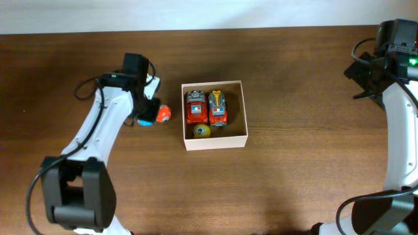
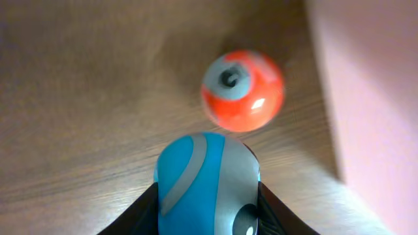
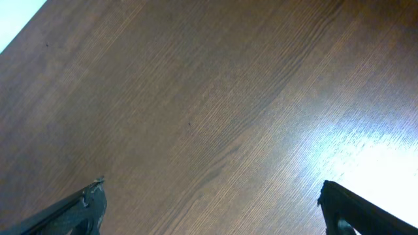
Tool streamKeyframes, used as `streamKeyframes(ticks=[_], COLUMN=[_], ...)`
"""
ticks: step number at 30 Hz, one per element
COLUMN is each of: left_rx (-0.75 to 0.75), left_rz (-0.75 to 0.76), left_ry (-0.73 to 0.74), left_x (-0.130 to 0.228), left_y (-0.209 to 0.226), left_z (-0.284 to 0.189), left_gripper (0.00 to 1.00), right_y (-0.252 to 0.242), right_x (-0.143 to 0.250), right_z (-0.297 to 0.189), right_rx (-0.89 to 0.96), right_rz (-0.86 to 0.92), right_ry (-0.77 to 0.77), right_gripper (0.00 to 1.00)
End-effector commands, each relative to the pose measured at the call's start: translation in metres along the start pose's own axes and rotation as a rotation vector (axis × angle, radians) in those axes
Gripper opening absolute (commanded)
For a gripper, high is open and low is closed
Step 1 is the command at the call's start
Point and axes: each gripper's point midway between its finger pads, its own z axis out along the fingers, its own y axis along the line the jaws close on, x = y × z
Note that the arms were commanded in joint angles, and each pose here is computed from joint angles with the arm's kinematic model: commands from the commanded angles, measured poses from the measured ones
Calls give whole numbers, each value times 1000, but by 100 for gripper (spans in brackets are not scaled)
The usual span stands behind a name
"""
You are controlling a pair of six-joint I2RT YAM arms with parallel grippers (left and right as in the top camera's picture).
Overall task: Pack container
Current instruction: 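Move the left gripper to the blue ball and grasp it, then carry the blue ball into the box and release it front-right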
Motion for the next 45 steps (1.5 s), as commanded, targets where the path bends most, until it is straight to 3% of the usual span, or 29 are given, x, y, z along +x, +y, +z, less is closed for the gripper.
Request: streamKeyframes(ticks=[1, 7, 12, 18, 23, 33, 45], left_rx=[163, 465, 552, 581, 497, 484, 498], left_rz=[22, 199, 336, 516, 597, 595, 580], left_ry=[-140, -304, -338, -335, -279, -117, -26], left_x=[-25, -38, -34, -25, -22, -14, -8], left_y=[-25, -80, -117, -158, -178, -185, -188], left_z=[-47, -100, -114, -113, -88, -25, 19], left_gripper=[38, 38, 38, 38, 38, 38, 39], right_y=[-1, -1, -1, -1, -1, -1, -1], right_x=[-7, -7, -7, -7, -7, -7, -7], right_z=[-10, -10, -10, -10, -10, -10, -10], right_rx=[-16, -16, -16, -16, -16, -16, -16], right_rz=[20, 20, 20, 20, 20, 20, 20], right_ry=[-28, -28, -28, -28, -28, -28, -28], right_gripper=[99, 99, 99, 99, 99, 99, 99])
